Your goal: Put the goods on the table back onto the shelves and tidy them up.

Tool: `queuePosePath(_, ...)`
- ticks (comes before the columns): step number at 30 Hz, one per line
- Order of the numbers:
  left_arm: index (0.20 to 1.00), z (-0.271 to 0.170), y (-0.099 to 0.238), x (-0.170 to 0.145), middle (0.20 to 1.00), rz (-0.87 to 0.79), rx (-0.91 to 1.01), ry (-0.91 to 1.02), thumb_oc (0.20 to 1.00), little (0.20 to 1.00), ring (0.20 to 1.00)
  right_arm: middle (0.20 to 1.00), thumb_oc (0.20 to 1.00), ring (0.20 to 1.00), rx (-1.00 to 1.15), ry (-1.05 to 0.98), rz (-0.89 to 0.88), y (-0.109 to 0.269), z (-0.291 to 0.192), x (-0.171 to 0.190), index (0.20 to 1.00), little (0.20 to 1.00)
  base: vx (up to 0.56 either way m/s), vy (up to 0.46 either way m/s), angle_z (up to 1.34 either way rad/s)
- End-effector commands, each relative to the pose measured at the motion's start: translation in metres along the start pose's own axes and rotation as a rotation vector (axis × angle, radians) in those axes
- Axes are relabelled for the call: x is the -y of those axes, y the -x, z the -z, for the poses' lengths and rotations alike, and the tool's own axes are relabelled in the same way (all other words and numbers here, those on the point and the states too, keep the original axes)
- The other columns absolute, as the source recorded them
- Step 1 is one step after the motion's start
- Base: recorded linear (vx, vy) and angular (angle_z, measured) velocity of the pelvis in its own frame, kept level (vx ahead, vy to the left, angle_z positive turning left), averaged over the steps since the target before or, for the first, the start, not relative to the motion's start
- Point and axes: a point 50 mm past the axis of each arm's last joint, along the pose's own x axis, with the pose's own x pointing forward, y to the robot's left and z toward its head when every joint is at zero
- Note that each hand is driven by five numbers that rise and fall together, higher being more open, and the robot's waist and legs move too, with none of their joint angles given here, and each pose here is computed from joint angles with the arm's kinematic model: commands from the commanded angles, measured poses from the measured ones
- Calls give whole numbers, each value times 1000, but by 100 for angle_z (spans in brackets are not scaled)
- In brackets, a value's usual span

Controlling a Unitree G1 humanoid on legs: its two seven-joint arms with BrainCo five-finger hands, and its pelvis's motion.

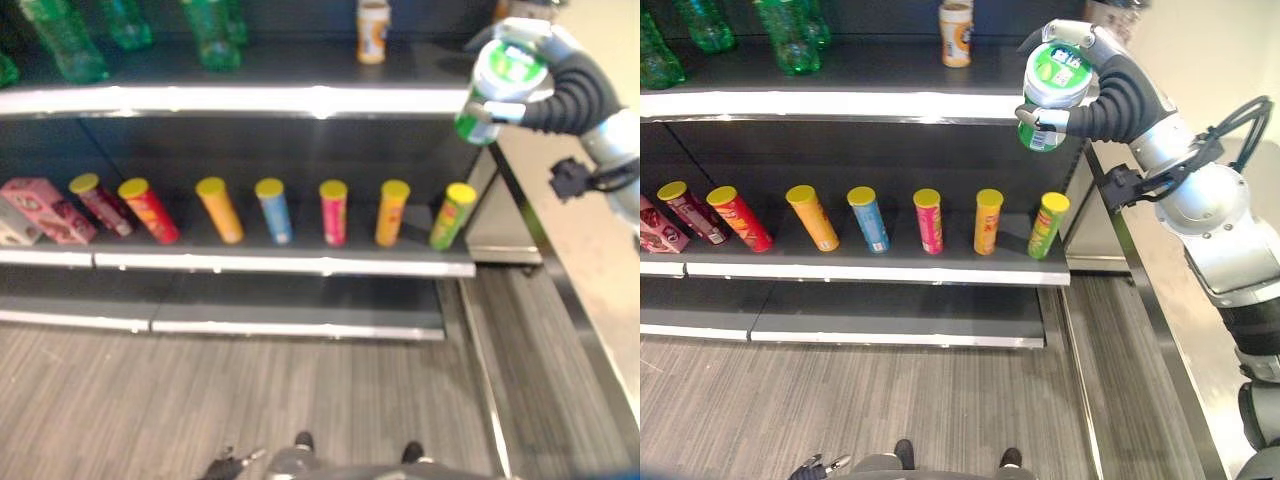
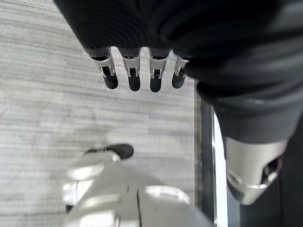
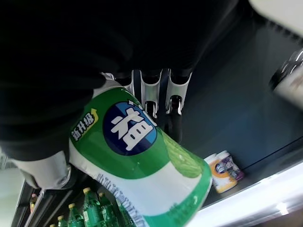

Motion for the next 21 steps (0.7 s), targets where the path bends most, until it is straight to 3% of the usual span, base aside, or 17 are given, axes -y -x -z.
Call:
queuePosePath(1, 1000, -22, -3, -23, 1000, -52, 77, -48, 1000, 1000, 1000, 200, 200, 200, -19, 55, 89, -24, 2, 22, 200, 200, 32, 149, 22)
queuePosePath(10, 1000, -45, -4, -41, 1000, -67, 138, -118, 1000, 1000, 1000, 200, 200, 200, -390, 180, 213, -17, 63, 78, 200, 200, 61, 60, 51)
queuePosePath(21, 1000, -37, -6, -17, 1000, -11, 115, -95, 1000, 1000, 1000, 200, 200, 200, -536, 75, 199, -16, 94, 60, 200, 200, 52, -67, 35)
